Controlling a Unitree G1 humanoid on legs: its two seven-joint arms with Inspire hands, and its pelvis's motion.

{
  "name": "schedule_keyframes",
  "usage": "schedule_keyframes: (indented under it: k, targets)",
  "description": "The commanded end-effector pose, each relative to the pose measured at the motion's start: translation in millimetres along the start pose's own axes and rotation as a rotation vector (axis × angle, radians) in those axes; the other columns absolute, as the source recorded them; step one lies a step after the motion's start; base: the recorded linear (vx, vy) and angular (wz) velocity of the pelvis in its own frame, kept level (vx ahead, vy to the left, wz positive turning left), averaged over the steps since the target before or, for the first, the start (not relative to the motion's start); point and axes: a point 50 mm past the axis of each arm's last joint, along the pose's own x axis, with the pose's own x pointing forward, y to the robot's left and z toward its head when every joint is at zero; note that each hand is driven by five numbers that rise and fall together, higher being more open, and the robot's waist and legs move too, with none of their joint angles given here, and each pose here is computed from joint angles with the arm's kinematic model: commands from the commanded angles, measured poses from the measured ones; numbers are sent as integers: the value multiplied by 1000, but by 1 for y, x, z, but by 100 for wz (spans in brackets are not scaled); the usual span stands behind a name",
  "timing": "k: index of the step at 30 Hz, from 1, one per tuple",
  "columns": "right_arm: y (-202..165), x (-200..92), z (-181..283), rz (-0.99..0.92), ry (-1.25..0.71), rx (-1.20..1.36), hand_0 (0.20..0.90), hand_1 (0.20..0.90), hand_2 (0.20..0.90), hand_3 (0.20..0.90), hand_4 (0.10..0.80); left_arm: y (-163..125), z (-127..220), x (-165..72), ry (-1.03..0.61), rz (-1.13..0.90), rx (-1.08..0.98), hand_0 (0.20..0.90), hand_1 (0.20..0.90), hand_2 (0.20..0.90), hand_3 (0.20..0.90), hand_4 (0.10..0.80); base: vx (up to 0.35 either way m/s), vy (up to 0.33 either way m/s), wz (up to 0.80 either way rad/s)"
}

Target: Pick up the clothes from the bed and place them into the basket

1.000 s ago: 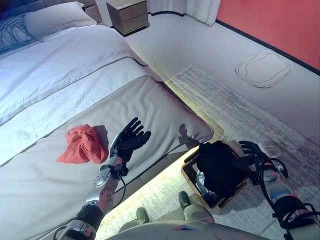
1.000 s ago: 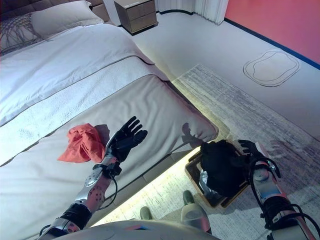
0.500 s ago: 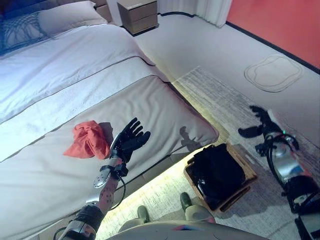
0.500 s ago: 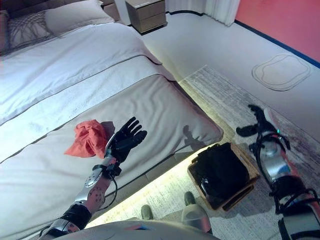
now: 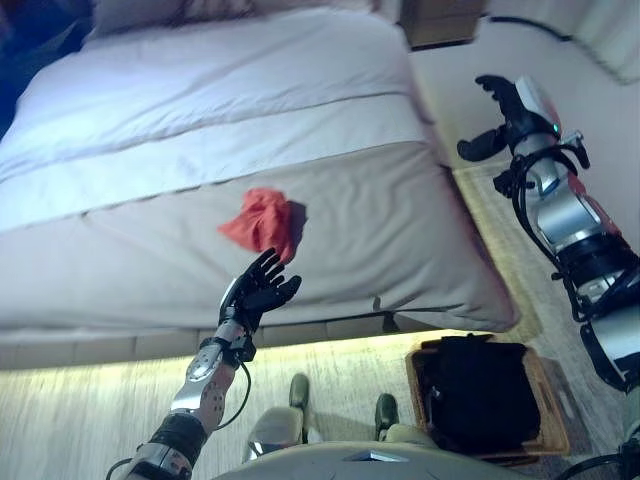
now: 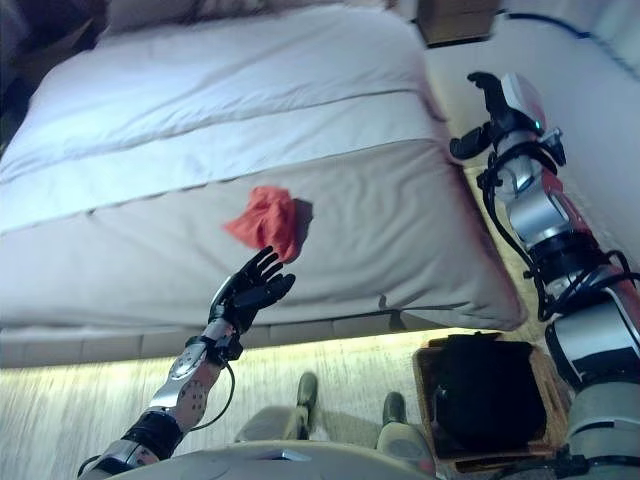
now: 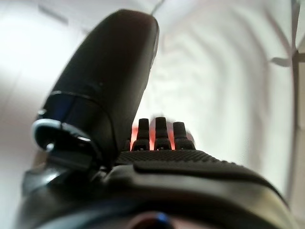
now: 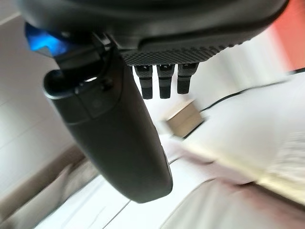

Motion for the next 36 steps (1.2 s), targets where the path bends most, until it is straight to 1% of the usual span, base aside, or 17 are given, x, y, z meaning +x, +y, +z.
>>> schedule_keyframes:
  k: [1, 4, 7, 13, 22, 27, 31, 32, 33, 34, 36]
  targets:
    - [-39, 10, 74, -159, -275, -33, 900, 900, 900, 900, 800, -8, 49, 7, -227, -155, 74, 900, 900, 900, 900, 800, -94, 60, 50]
    - [-42, 10, 87, -147, -296, -77, 900, 900, 900, 900, 800, -11, 49, 1, -235, -192, 76, 900, 900, 900, 900, 800, -78, 73, 52]
    - [-49, 13, 93, -169, -274, -86, 900, 900, 900, 900, 800, -13, 52, -2, -244, -212, 90, 900, 900, 900, 900, 800, -46, 38, 48]
    - [-46, 17, 100, -176, -241, -124, 900, 900, 900, 900, 800, -14, 59, -11, -298, -211, 55, 900, 900, 900, 900, 800, 23, 55, 37]
    - [-43, 23, 88, -159, -151, -196, 900, 900, 900, 900, 800, -18, 67, -24, -341, -211, -19, 900, 900, 900, 900, 800, 24, 38, 11]
    - [-62, 32, 85, -225, -98, -153, 900, 900, 900, 900, 800, -20, 71, -28, -374, -202, -40, 900, 900, 900, 900, 800, -27, 36, 2]
    - [-80, 36, 82, -277, -59, -172, 900, 900, 900, 900, 800, -17, 72, -32, -381, -183, -76, 900, 900, 900, 900, 800, -39, 14, 14]
    - [-88, 38, 83, -301, -50, -164, 582, 582, 582, 529, 429, -14, 75, -34, -399, -173, -92, 900, 900, 900, 900, 800, -55, 6, 17]
    - [-92, 38, 85, -316, -52, -141, 514, 514, 514, 450, 350, -13, 77, -35, -411, -175, -89, 900, 900, 900, 900, 800, -57, 15, 14]
    - [-94, 38, 86, -322, -55, -109, 300, 300, 300, 200, 100, -13, 80, -36, -426, -178, -75, 900, 900, 900, 900, 800, -46, 24, 6]
    - [-97, 38, 89, -342, -72, -27, 300, 300, 300, 200, 100, -16, 88, -39, -472, -196, -7, 900, 900, 900, 900, 800, -44, 21, 9]
